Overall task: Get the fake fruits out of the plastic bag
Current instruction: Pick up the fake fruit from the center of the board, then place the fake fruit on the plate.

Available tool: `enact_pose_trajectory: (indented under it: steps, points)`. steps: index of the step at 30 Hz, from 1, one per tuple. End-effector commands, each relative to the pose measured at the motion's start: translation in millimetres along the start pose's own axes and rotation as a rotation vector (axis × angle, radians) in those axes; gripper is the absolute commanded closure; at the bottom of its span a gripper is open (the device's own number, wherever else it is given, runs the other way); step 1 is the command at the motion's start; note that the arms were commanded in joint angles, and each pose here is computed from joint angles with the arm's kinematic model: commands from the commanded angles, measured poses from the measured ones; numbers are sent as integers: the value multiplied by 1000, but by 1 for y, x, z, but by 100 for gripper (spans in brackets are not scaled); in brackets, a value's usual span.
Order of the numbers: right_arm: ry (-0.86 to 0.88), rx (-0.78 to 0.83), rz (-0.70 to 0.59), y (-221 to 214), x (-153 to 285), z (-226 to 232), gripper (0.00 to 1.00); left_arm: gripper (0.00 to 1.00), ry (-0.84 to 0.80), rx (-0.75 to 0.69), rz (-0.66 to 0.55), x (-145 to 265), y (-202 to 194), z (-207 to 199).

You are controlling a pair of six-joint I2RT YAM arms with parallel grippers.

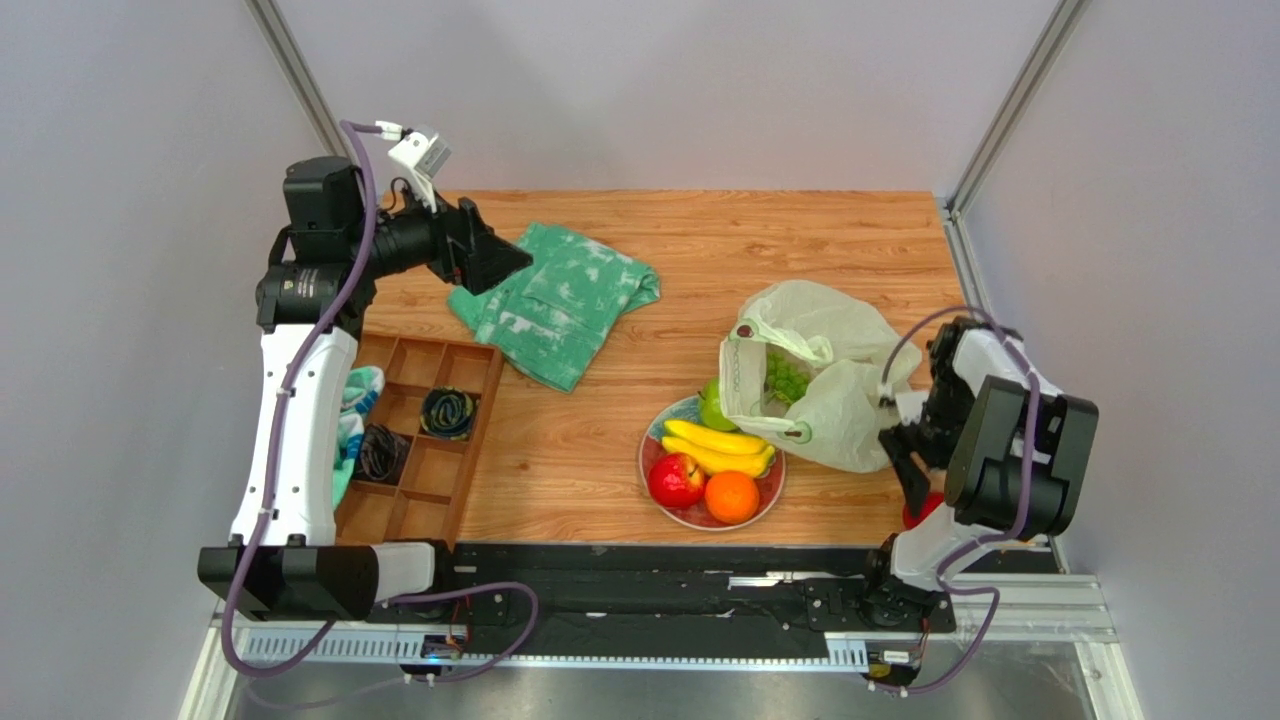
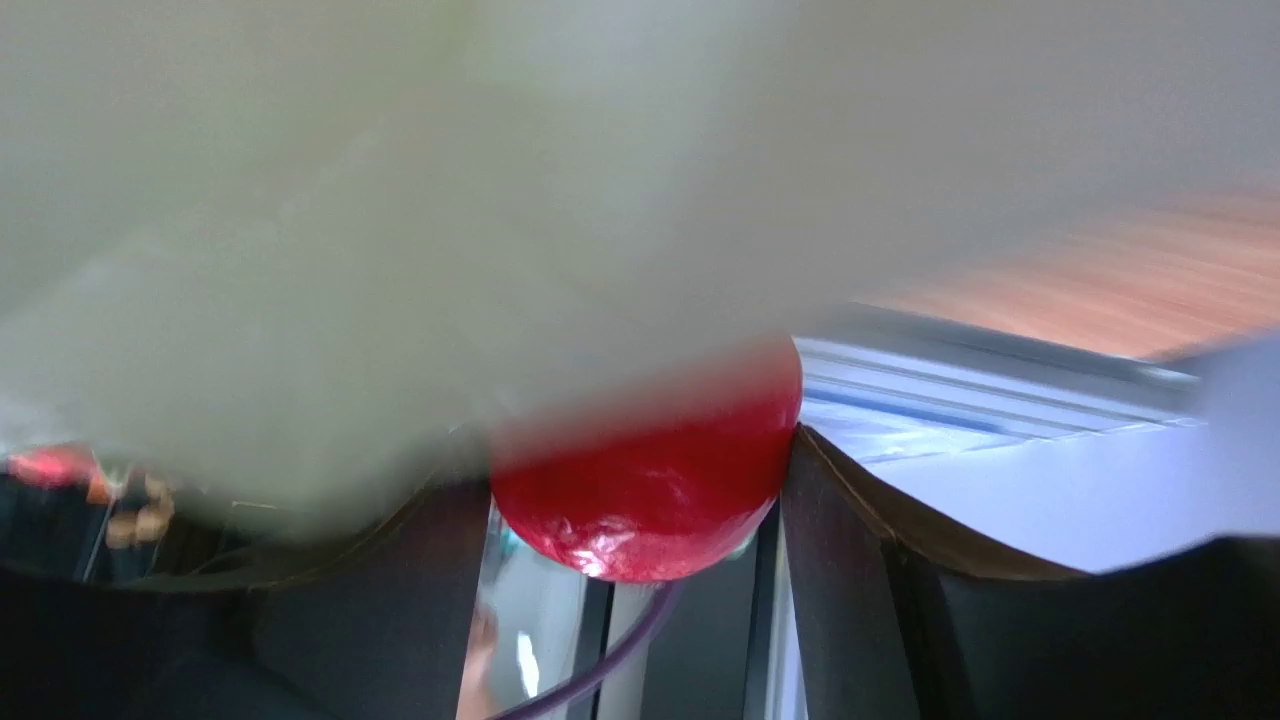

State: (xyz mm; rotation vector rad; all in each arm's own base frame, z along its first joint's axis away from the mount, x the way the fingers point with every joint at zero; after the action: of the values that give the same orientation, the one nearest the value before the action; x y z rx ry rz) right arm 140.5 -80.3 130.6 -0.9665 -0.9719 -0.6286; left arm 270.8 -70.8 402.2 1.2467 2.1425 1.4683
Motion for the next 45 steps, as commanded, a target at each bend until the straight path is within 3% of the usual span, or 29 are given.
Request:
enact_pose_trajectory:
  steps: [1, 5, 8, 12, 16, 17, 22, 26, 29, 35, 45]
  points:
    - [-49, 9, -150, -23, 81, 15, 48, 2, -7, -51, -19, 5, 4, -6]
    - [-220, 156, -423, -29, 142, 26, 45, 2, -20, -42, -21, 1, 9, -4]
    - [-310, 289, -495, -28, 161, 41, 46, 2, -25, -33, -21, -3, 13, -1]
    - [-308, 503, -705, -17, 185, 80, 48, 2, -25, -31, -23, -4, 15, 0]
    - [-312, 801, -899, -8, 209, 145, 46, 2, -22, -36, -28, -2, 15, -3]
    - [-316, 956, -946, -2, 213, 173, 45, 2, -20, -38, -27, -1, 13, -3]
    - [-251, 1297, -1060, 20, 221, 260, 42, 2, -5, -56, -34, 6, 9, -8]
    - [-186, 1525, -980, 41, 208, 311, 45, 2, 10, -59, -40, 15, 4, -13]
    - [-152, 1596, -955, 63, 199, 332, 43, 2, 24, -58, -46, 21, -2, -15]
    - [-237, 1490, -709, 115, 146, 316, 49, 2, 58, -79, -59, 37, -10, -21]
    - [-360, 1293, -578, 129, 115, 271, 49, 2, 75, -83, -56, 40, -17, -17]
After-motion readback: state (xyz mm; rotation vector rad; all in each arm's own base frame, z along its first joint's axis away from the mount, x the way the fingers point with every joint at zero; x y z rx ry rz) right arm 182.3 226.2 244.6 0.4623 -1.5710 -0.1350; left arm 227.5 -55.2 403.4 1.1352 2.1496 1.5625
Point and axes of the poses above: each gripper's point midway between its finger pads, its own x axis back along the fingers, its own z axis along the line the jaws close on, y = z × x, the point moved 8 cm from there along x, back along the fingers, and after that the axes turned 12 degrees about x, right-handed, at the moved point
